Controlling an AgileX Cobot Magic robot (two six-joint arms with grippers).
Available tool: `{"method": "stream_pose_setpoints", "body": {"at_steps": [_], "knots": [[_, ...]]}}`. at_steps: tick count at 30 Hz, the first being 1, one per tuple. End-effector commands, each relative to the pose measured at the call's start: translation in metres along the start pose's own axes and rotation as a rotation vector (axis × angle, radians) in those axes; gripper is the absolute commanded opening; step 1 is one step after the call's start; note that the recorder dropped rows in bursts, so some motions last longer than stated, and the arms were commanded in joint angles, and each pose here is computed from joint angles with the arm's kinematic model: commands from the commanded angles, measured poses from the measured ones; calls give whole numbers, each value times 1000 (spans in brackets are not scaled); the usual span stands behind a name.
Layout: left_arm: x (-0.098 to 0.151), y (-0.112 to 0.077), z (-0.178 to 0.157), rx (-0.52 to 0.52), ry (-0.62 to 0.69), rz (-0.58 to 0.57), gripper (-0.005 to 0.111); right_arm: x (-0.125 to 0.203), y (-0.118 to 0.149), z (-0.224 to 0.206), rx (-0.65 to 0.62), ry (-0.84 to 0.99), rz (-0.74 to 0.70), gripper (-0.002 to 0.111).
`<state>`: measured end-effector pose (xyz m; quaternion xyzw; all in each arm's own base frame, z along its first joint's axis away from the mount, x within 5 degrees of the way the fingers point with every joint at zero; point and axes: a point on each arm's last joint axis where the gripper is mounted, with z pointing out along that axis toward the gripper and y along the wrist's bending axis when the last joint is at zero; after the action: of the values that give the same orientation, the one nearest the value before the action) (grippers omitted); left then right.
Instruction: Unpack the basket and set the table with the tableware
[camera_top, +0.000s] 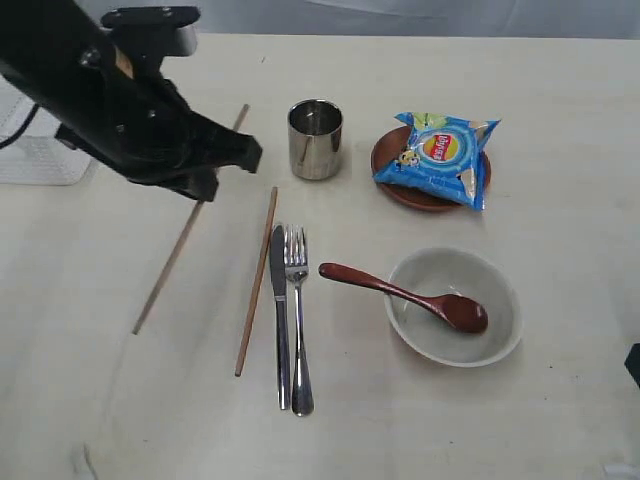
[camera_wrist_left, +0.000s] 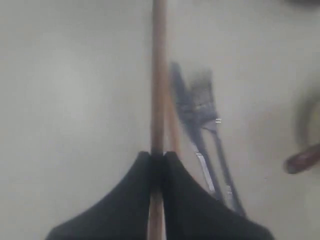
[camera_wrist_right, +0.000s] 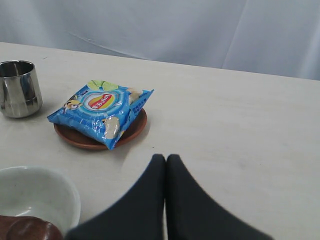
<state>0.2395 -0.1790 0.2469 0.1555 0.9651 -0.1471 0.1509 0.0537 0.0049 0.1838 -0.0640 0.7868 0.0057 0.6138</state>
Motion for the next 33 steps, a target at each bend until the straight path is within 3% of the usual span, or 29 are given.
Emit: {"method": "stream_pose_setpoints", "body": {"at_steps": [1,10,20,27,33], "knots": [[-2,-47,-9,174,-11,-50,0,1,0,0,7,0,-2,0],[5,-115,0,323,14,-58,0,1,0,0,7,0,-2,0],[8,-179,60,356,67,-45,0,1,0,0,7,0,-2,0],[12,-182,104,289,148,-37,0,1,0,0,7,0,-2,0],[6,-182,109,294,79,-27,0,1,0,0,7,0,-2,0]]}}
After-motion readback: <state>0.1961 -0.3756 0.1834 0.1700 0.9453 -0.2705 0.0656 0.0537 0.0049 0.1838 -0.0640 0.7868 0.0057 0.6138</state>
